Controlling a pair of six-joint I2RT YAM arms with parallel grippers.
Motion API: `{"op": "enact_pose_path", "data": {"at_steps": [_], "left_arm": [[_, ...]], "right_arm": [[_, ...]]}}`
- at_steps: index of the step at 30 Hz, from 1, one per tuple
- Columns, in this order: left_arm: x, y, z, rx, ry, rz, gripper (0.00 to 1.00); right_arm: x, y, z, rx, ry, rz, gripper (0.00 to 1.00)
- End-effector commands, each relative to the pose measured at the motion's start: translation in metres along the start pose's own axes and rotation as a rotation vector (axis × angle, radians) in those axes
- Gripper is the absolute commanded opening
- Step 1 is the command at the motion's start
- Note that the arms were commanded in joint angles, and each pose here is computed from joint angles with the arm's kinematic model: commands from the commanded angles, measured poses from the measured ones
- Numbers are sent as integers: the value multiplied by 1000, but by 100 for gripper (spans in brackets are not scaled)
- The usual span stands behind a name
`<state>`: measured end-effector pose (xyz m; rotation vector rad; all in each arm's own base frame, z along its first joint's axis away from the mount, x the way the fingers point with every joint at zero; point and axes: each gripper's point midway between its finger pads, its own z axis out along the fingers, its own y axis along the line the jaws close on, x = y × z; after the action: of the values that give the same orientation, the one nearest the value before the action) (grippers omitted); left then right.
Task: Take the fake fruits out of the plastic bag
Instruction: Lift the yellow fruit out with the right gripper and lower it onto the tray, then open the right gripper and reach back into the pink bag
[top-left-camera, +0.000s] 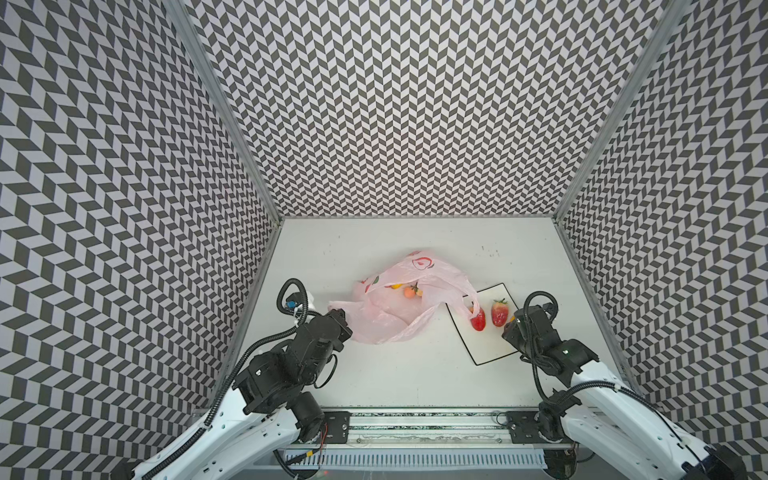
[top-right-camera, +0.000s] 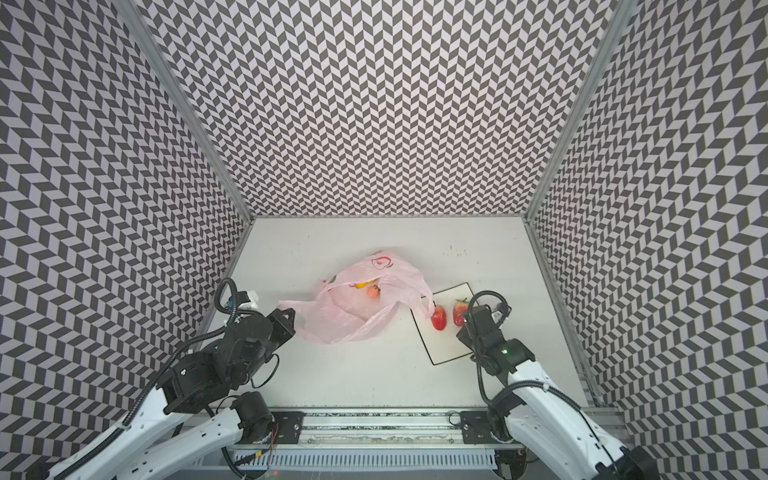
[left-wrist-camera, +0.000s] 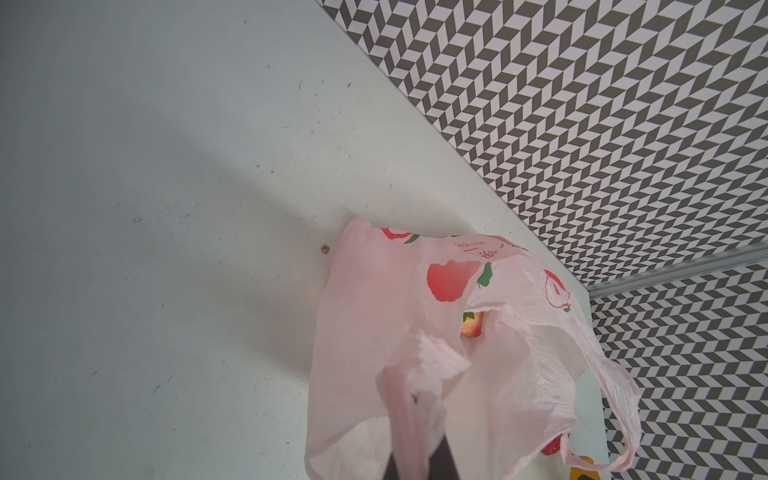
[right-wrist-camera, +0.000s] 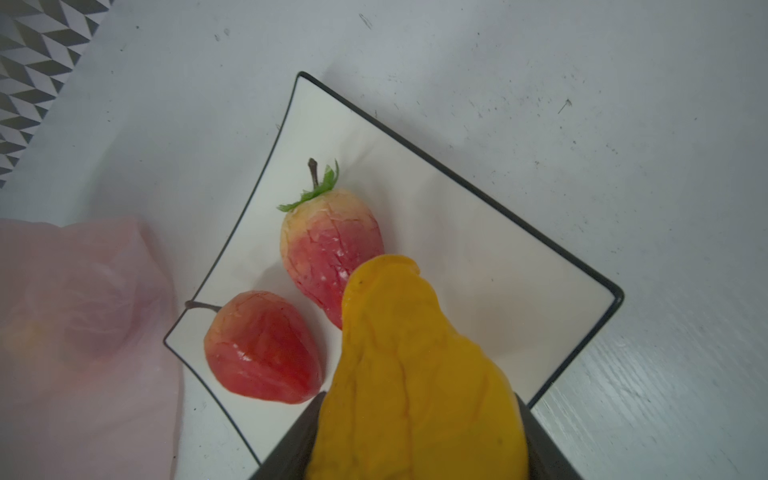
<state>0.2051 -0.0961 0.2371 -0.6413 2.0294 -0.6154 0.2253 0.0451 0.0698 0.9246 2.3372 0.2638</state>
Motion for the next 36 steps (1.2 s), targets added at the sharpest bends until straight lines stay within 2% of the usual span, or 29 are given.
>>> {"op": "enact_pose_path", "data": {"at_steps": [1,4,8,12,15,17,20,23,26,28,30,32,36], "left_arm": [[-1,-2,2,2,-4,25,0],[0,-6,1,16,4,37,0],[0,-9,1,24,13,45,0],[0,-10,2,28,8,48,0],[0,-10,3,28,3,46,0],[1,-11,4,32,3,44,0],[4,-15,6,55,13,50,0],[5,-17,8,60,15,56,0],[6,-18,9,60,16,58,0],[5,-19,9,62,16,54,0],[6,-17,8,61,19,44,0],[6,-17,7,65,21,39,0],[6,-17,5,81,21,35,0]], "right_arm": [[-11,26,12,-117,-19,48,61],[-12,23,19,-102,-2,45,66],[-19,18,18,-66,-8,32,78],[-32,16,4,-57,-41,47,83],[-53,17,-20,-52,-111,35,82],[-73,33,-43,-107,-177,-9,80],[-100,84,-85,-302,-258,-142,72],[-103,147,-122,-550,-255,-311,64],[-76,209,-155,-769,-196,-478,61],[-42,249,-179,-907,-142,-587,60],[-8,278,-193,-983,-95,-679,60],[33,298,-190,-1001,-32,-792,59],[108,315,-158,-924,94,-1008,59]]}}
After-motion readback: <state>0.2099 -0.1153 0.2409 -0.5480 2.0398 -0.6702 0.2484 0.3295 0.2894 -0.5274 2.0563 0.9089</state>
